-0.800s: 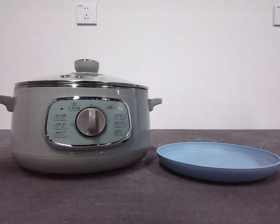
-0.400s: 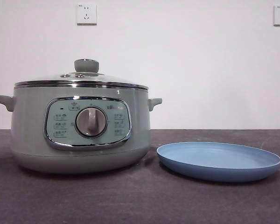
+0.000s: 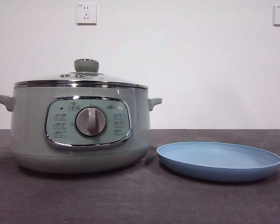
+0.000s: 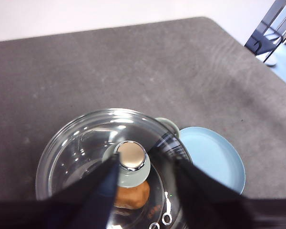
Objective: Take the potato out from the steamer,put the potato on the plate,close the lid
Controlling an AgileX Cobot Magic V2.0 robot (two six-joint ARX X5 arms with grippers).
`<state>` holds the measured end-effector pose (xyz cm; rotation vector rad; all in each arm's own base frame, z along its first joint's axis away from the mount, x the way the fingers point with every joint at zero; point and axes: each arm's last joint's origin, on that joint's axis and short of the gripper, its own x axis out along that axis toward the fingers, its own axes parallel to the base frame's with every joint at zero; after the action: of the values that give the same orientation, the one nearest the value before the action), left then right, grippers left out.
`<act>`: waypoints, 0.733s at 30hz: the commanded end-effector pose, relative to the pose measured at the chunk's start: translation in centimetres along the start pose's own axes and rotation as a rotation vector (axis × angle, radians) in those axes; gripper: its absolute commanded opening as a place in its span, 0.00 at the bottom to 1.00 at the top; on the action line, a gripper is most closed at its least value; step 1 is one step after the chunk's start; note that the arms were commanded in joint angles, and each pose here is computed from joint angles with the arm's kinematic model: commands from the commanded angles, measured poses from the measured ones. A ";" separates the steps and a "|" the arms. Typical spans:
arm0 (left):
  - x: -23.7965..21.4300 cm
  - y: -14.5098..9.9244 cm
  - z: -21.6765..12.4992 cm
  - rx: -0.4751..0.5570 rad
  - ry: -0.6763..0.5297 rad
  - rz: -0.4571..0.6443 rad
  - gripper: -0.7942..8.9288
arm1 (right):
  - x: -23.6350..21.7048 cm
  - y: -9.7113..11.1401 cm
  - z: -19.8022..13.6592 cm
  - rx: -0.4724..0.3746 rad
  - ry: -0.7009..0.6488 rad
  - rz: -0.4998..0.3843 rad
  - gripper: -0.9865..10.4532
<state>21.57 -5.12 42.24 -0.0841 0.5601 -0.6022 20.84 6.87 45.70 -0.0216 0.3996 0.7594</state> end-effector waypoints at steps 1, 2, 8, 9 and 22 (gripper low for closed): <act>1.4 -0.1 0.2 0.022 0.018 -0.023 0.63 | 0.0 0.0 0.2 -0.008 -0.004 -0.009 0.74; 1.9 -0.2 0.2 0.024 0.028 -0.033 0.63 | 0.0 0.0 0.2 -0.007 -0.004 -0.007 0.74; 5.9 -1.0 0.1 0.053 0.094 -0.035 0.63 | 0.0 0.0 0.2 0.000 -0.003 -0.008 0.74; 6.6 -1.2 0.0 0.059 0.106 -0.034 0.63 | 0.0 0.0 0.2 0.001 -0.003 -0.008 0.74; 14.7 -1.8 -2.5 0.133 0.318 0.131 0.63 | 0.0 0.0 0.1 0.003 0.000 -0.009 0.74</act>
<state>29.09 -14.42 33.73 0.1538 0.8259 -0.5255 20.87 6.85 45.69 -0.0202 0.4039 0.7489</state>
